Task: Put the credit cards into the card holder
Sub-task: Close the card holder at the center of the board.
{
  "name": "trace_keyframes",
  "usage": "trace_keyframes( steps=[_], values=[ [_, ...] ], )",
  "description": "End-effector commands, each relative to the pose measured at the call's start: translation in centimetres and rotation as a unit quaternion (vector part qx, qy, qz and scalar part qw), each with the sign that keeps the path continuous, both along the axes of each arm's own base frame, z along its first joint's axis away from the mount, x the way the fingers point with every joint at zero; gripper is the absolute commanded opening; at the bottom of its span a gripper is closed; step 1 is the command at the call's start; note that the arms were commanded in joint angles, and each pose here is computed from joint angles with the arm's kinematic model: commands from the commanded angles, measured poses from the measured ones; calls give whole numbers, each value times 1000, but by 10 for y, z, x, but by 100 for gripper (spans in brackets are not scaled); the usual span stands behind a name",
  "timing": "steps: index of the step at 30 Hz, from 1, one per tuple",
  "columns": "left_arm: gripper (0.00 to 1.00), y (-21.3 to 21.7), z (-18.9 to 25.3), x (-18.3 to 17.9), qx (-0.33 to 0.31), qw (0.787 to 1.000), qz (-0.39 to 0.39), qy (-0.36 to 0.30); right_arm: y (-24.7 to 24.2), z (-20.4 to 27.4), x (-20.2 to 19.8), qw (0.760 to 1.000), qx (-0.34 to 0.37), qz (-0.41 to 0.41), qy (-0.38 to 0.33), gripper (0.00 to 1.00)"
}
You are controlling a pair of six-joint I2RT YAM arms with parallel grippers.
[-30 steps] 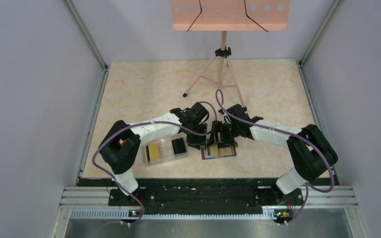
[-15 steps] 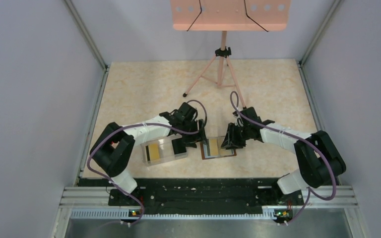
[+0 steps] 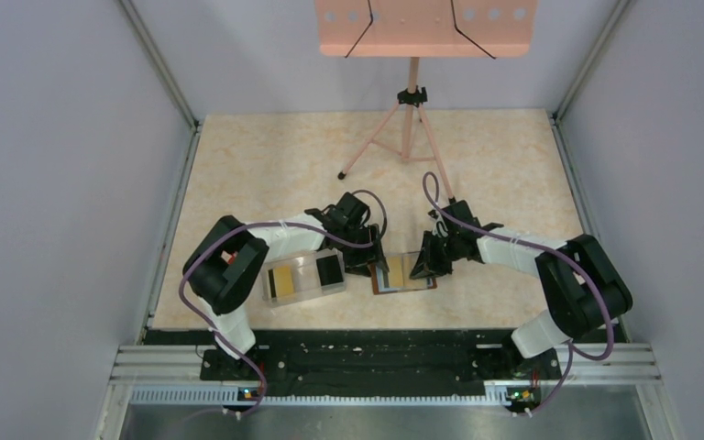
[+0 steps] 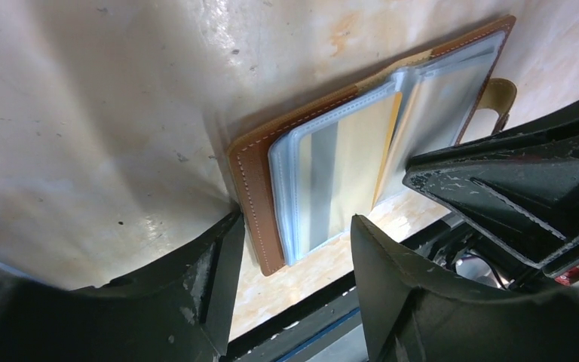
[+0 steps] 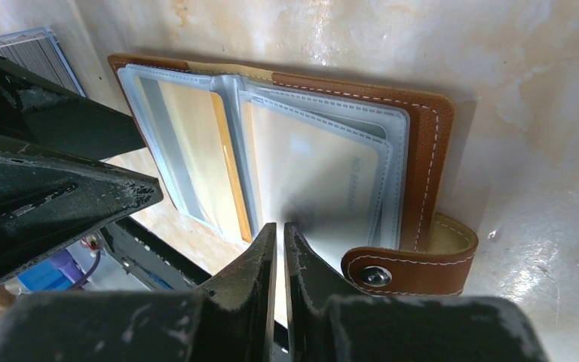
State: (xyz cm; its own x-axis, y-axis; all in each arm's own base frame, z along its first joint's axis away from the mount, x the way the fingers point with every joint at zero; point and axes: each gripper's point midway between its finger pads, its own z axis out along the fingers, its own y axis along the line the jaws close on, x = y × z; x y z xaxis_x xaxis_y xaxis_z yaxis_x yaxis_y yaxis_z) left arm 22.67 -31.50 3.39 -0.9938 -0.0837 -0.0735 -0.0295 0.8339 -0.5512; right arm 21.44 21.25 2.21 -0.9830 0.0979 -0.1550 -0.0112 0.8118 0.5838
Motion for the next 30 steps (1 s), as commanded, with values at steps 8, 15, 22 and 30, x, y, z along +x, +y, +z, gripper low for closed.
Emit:
trace_keyframes(
  steps=[8, 15, 22, 30],
  values=[
    [44, -36, 58, 2, -150, 986, -37, -55, -3, -11, -2, 1000, -3, -4, 6, 8],
    [38, -50, 75, 0, -227, 970, -42, -71, 0, -7, -1, 1000, 5, 0, 3, 8],
    [23, -43, 42, 0, -138, 989, -44, -45, 2, -6, -1, 1000, 13, 4, 3, 9],
    [0, -5, 31, -1, -10, 999, -29, -45, -12, 10, 9, 999, -41, 1, -24, 13]
  ],
)
